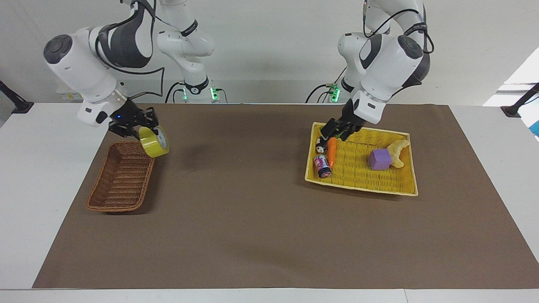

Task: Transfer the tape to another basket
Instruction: 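Lower the tape into the brown basket with the right gripper and release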

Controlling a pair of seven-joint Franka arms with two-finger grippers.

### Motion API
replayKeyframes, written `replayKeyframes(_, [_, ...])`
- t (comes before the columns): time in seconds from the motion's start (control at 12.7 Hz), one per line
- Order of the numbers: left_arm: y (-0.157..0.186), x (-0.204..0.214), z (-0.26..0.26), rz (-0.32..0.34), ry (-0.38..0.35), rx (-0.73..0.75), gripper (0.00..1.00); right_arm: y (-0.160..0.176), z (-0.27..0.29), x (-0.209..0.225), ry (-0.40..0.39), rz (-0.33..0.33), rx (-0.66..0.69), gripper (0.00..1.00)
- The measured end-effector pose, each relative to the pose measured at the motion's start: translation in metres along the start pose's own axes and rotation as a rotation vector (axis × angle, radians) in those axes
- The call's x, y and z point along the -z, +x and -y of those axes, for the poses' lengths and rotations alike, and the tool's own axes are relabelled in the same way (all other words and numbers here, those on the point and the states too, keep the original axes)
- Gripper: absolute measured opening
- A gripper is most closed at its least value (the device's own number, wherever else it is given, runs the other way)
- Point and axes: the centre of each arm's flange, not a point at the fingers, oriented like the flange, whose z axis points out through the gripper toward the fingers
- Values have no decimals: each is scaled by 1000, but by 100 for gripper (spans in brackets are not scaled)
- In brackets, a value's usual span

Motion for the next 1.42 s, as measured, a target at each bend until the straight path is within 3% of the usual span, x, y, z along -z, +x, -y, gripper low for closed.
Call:
replayKeyframes(0.24, [44, 25, 70, 24, 52, -98, 100, -19, -62, -27, -35, 10, 47, 55])
replayKeyframes(0.47, [68, 52, 117, 15, 196, -226, 100, -21, -68, -38, -1, 7, 10, 55])
replayKeyframes(0.87, [71, 94, 145, 36, 255, -272, 100, -39, -97, -78, 174, -39, -128, 55])
replayKeyframes(1.18, [46, 115, 143, 42, 269, -264, 100, -44, -108, -95, 223, -54, -173, 54])
replayKeyframes(1.26, [45, 116, 143, 40, 270, -262, 100, -45, -111, -98, 233, -59, -184, 58])
replayKeyframes(1.42, [44, 115, 143, 45, 271, -262, 100, -45, -120, -109, 240, -71, -205, 81])
